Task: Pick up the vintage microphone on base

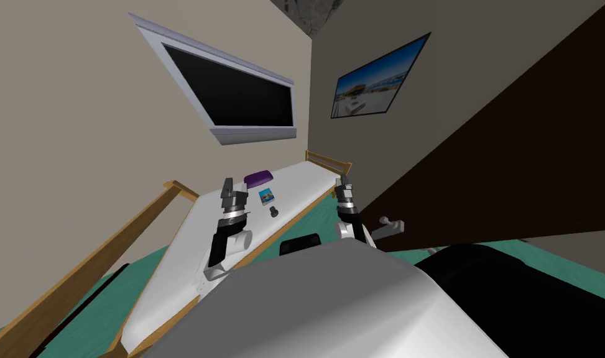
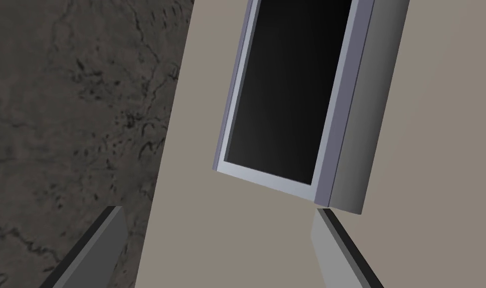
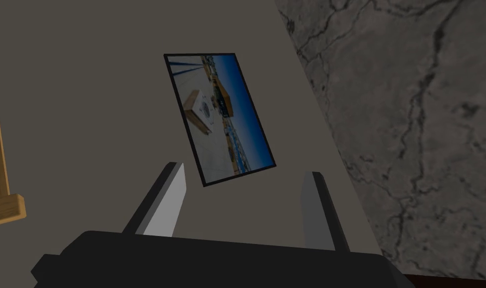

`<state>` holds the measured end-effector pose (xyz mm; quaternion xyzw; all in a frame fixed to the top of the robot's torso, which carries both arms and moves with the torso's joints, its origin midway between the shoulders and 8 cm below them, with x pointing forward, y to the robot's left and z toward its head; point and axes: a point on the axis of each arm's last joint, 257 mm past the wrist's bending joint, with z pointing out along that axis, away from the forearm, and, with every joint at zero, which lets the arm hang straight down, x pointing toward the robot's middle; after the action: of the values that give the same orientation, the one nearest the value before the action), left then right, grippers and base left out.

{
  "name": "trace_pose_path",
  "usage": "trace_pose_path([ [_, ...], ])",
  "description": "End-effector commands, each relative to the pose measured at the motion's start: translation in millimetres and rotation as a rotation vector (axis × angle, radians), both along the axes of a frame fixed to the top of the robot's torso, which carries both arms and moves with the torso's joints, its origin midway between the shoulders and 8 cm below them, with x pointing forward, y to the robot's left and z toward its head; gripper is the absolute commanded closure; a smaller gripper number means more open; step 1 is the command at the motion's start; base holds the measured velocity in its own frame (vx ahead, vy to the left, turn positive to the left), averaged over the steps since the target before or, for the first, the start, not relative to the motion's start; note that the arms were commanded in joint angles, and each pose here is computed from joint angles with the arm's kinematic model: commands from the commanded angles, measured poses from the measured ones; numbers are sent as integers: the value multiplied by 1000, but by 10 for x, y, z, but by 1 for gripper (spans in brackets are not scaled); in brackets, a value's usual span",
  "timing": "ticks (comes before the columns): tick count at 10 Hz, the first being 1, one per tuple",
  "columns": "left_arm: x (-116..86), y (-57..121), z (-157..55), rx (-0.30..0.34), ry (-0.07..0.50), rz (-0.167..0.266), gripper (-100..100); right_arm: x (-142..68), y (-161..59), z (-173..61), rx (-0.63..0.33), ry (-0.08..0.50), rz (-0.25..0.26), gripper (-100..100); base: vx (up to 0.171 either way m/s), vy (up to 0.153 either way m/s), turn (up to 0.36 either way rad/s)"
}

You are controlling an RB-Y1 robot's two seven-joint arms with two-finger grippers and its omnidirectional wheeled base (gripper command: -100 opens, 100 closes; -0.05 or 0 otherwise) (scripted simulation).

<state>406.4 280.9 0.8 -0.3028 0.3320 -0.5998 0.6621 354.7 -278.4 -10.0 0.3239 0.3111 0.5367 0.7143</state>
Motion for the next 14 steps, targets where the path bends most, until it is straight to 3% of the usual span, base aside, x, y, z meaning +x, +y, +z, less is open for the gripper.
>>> trace_pose_path([
  [1,99,-10,-26,-1,22,-3,-100,0,0,0,0,0,0,0,-115,-2,27],
  [4,507,21,-286,-8,119,-16,-100,0,0,0,0,0,0,0,-162,2,98],
  [6,549,31,-352,-10,134,-15,-100,0,0,0,0,0,0,0,-101,8,11],
  [9,848,51,-560,-21,209,-23,-100,0,0,0,0,0,0,0,-80,7,68],
  [14,1157,76,-850,-40,302,-30,-100,0,0,0,0,0,0,0,-90,19,50],
])
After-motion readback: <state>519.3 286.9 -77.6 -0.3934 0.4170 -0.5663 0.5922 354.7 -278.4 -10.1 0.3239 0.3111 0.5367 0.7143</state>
